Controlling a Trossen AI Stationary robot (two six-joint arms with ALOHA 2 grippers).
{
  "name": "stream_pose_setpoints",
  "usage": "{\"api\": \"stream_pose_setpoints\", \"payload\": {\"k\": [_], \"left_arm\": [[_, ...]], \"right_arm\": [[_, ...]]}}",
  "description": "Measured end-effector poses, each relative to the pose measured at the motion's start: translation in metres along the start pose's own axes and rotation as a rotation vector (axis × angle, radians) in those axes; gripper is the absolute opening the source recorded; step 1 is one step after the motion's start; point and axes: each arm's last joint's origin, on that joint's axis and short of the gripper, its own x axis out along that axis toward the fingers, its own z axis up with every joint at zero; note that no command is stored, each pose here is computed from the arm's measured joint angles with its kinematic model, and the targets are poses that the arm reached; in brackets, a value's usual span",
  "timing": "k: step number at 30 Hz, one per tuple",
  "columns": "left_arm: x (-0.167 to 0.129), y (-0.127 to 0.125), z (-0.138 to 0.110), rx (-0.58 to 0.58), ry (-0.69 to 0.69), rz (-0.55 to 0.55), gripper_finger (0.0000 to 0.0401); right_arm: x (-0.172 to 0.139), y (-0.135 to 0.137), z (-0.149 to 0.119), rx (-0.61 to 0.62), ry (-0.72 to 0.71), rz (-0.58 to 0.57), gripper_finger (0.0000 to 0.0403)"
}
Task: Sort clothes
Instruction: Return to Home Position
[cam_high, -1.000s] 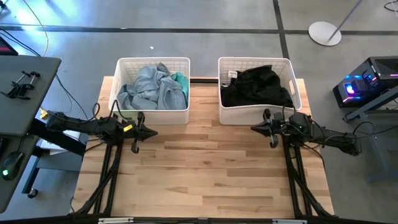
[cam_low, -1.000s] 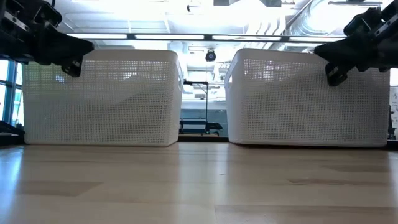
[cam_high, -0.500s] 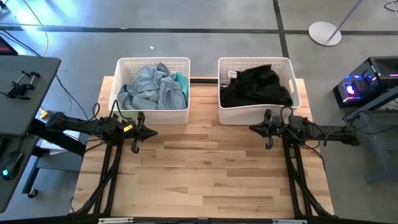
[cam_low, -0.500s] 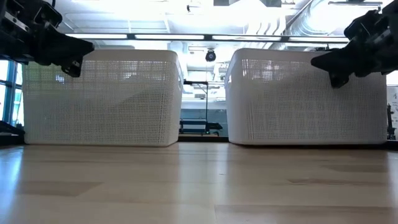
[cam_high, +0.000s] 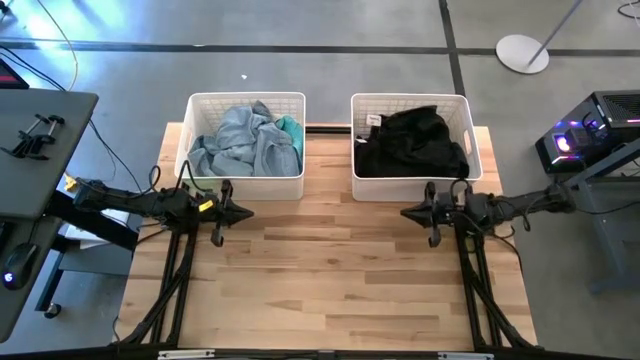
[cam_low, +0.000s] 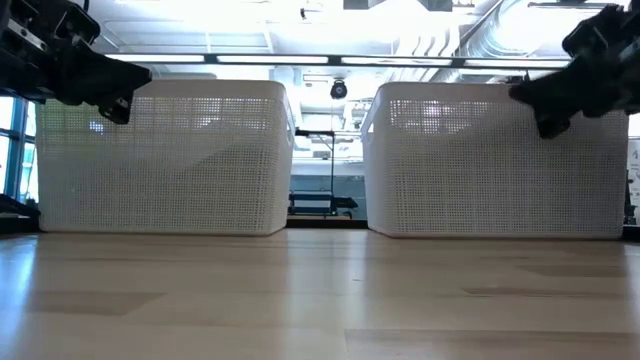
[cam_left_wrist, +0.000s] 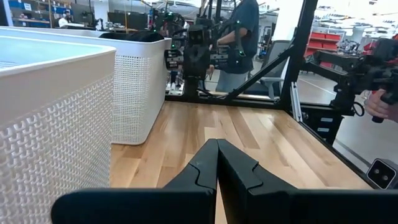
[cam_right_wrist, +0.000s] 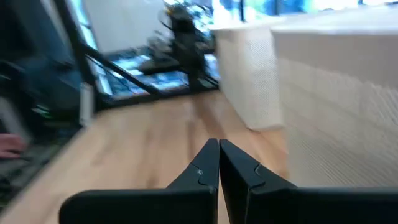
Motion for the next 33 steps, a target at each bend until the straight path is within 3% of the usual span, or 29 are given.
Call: {"api": "stream_pose_setpoints", "payload": {"k": [2,10,24,33], "left_arm": [[0.000,0.000,0.000,0.000,0.000,0.000,0.0000],[0.000,0.000,0.000,0.001,0.001,0.000,0.0000],[0.000,0.000,0.000,0.000,0.001,0.000,0.0000],[0.000,0.000,0.000,0.001,0.002,0.001,0.0000]], "right_arm": [[-0.001,0.003,-0.002,-0.023,0.012,-0.038,0.0000],[-0.003,0.010,-0.003,-0.184,0.015,0.010,0.0000],[0.002,-0.008,-0.001,-0.105,0.014,-0.095,0.0000],[0.002,-0.004,-0.003,-0.077,0.045,0.061,0.0000]]}}
